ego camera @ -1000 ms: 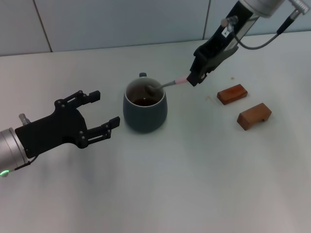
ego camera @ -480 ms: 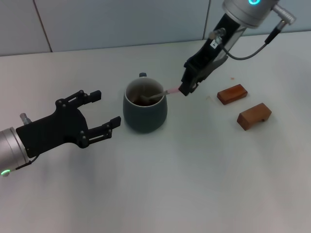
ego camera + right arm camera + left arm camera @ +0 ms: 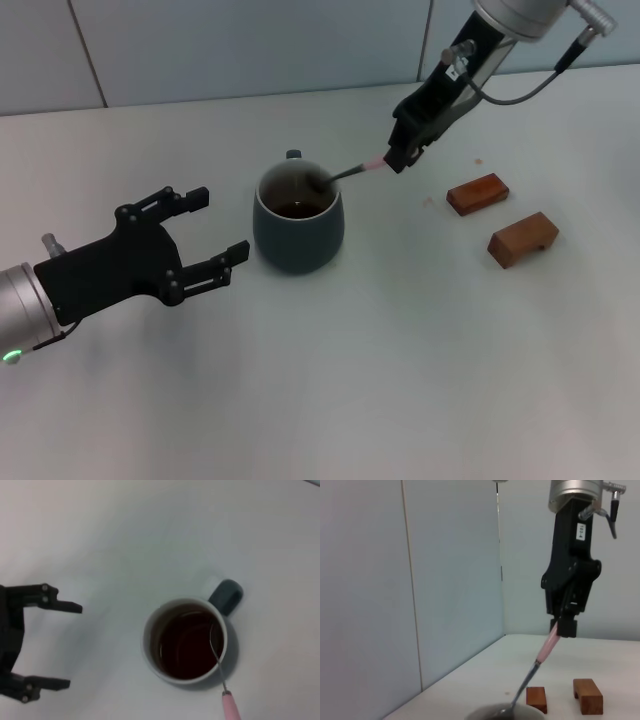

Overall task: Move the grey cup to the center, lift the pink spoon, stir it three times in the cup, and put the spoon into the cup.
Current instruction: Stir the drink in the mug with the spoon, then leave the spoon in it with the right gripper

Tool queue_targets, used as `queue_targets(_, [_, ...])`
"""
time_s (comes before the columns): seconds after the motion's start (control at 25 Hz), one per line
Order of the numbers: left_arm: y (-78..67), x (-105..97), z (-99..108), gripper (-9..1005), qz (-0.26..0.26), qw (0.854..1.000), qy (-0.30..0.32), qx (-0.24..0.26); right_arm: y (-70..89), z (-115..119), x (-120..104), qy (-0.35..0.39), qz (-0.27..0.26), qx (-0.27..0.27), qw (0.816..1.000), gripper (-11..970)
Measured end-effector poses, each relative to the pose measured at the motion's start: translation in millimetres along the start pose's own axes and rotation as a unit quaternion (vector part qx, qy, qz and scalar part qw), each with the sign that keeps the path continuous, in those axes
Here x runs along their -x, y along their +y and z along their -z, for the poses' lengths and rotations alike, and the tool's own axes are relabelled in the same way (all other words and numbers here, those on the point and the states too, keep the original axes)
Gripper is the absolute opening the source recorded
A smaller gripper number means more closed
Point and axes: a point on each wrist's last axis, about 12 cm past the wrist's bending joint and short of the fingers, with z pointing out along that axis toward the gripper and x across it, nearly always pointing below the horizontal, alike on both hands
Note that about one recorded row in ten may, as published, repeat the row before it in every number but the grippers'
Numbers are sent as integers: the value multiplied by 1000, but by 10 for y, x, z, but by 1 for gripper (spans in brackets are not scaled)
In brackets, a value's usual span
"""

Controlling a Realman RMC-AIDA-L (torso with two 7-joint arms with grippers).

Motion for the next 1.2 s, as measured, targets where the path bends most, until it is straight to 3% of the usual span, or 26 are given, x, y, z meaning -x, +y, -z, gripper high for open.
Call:
queue_targets(0.4, [-9,-1,-18,819,-1,1000,1,-3,178,-69,82,-9,25,25,999,123])
queue_targets(0.84, [-18,-10,-10,819,1,1000,2,-4,54,23,29,-2,14,9,1000,130])
queue_targets(1.0, [-22,-4,-25,819,-1,1000,4,-10,205,-64,41,16,31,27,999,135])
queue_targets(1.2, [-23,-4,-28,819,0,1000,4,-10,261,-89,148,-5,44,11,999,141])
